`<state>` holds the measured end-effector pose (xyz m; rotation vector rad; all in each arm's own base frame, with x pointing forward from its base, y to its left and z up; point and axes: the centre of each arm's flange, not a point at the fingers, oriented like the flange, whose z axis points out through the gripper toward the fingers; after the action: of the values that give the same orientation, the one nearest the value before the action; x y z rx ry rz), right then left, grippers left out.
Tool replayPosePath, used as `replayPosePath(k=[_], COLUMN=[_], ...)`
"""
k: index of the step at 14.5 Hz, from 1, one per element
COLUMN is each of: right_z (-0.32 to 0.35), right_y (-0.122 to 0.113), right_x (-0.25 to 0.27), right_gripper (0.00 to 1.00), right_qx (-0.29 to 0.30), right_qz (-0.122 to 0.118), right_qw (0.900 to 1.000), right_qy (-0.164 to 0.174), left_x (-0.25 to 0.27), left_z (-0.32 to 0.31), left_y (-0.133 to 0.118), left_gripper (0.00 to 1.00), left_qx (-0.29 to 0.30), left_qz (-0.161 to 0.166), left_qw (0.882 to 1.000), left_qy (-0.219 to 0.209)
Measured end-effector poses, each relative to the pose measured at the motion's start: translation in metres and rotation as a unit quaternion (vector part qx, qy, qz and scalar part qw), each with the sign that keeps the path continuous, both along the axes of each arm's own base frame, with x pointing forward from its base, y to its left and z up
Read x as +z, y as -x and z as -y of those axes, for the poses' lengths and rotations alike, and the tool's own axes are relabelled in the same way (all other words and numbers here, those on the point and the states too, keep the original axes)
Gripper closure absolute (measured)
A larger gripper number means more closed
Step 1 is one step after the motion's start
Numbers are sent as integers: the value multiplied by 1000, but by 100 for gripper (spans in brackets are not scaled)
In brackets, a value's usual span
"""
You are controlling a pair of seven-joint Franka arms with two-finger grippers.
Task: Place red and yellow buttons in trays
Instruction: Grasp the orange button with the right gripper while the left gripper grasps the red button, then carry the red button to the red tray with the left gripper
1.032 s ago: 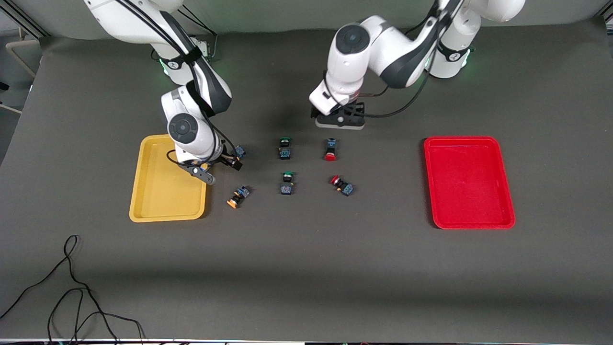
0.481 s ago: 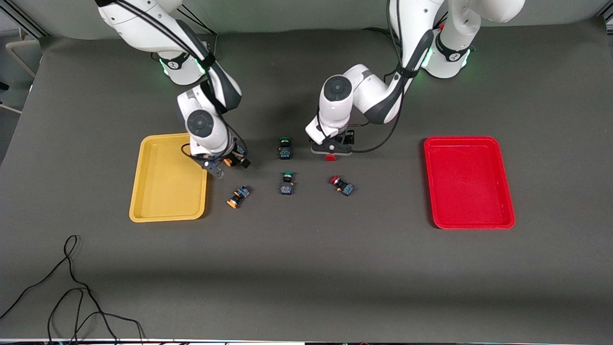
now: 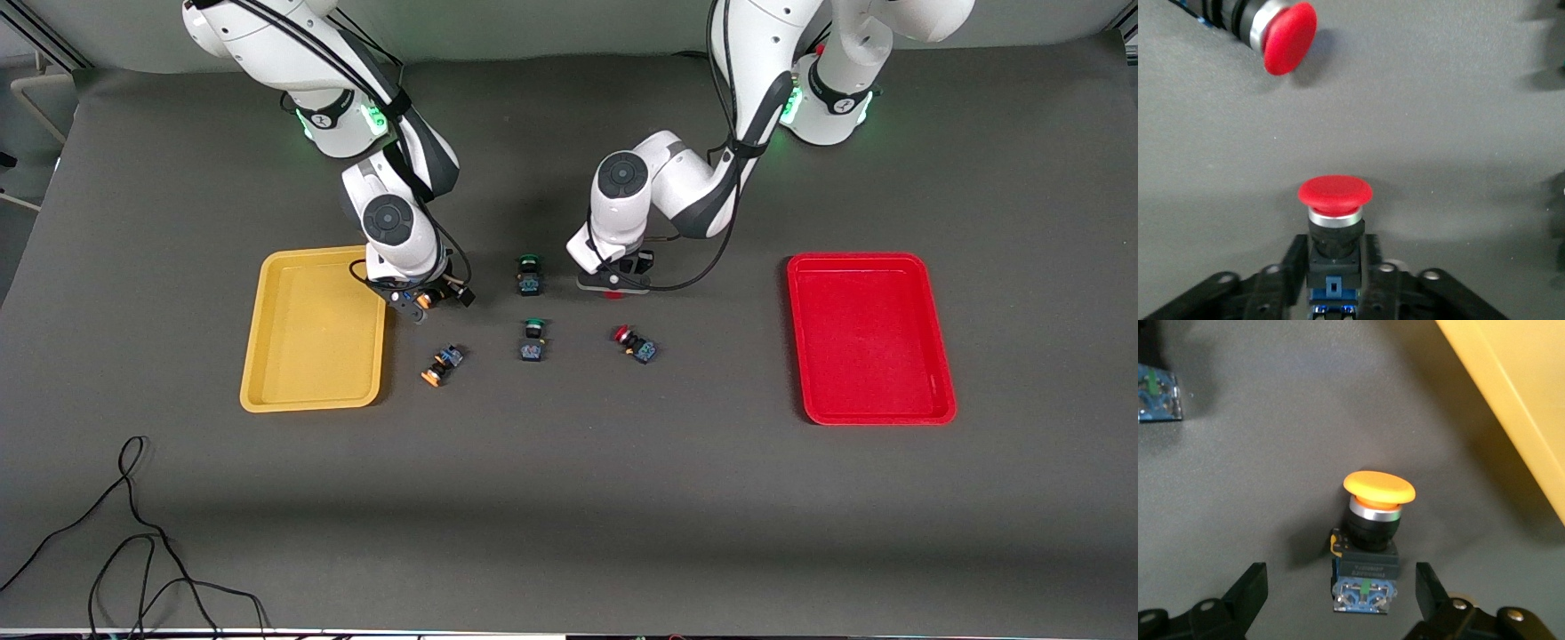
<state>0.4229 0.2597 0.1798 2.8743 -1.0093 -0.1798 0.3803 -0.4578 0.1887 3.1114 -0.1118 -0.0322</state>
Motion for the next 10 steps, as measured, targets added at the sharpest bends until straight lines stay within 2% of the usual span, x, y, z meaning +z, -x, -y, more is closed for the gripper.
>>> replayPosePath(k=[2, 4, 5, 7, 8, 10], right_z=[2, 5, 7, 8, 8, 8], right_y=[-1, -3, -3, -4, -4, -4], right_x=[0, 0, -1, -1, -1, -1], right_gripper=[3, 11, 12, 26, 26, 45], right_qx=[-2, -4, -5, -5, -5, -5], right_qz=[0, 0, 0, 0, 0, 0], right_qw=[1000, 1000, 1000, 1000, 1000, 1000], right_qy=[1, 2, 2, 3, 3, 3], left_x=[13, 47, 71, 117, 133, 150], left_z=[2, 0, -6, -30, -52, -116], left_y=[-11, -33, -47, -75, -89, -122], left_gripper=[67, 67, 67, 67, 67, 67], left_qx=[10, 27, 37, 62, 73, 82], left_qz=[7, 0, -7, -9, -11, -28], left_qw=[1000, 1000, 999, 998, 997, 996], left_qy=[6, -4, -11, -15, -17, -30])
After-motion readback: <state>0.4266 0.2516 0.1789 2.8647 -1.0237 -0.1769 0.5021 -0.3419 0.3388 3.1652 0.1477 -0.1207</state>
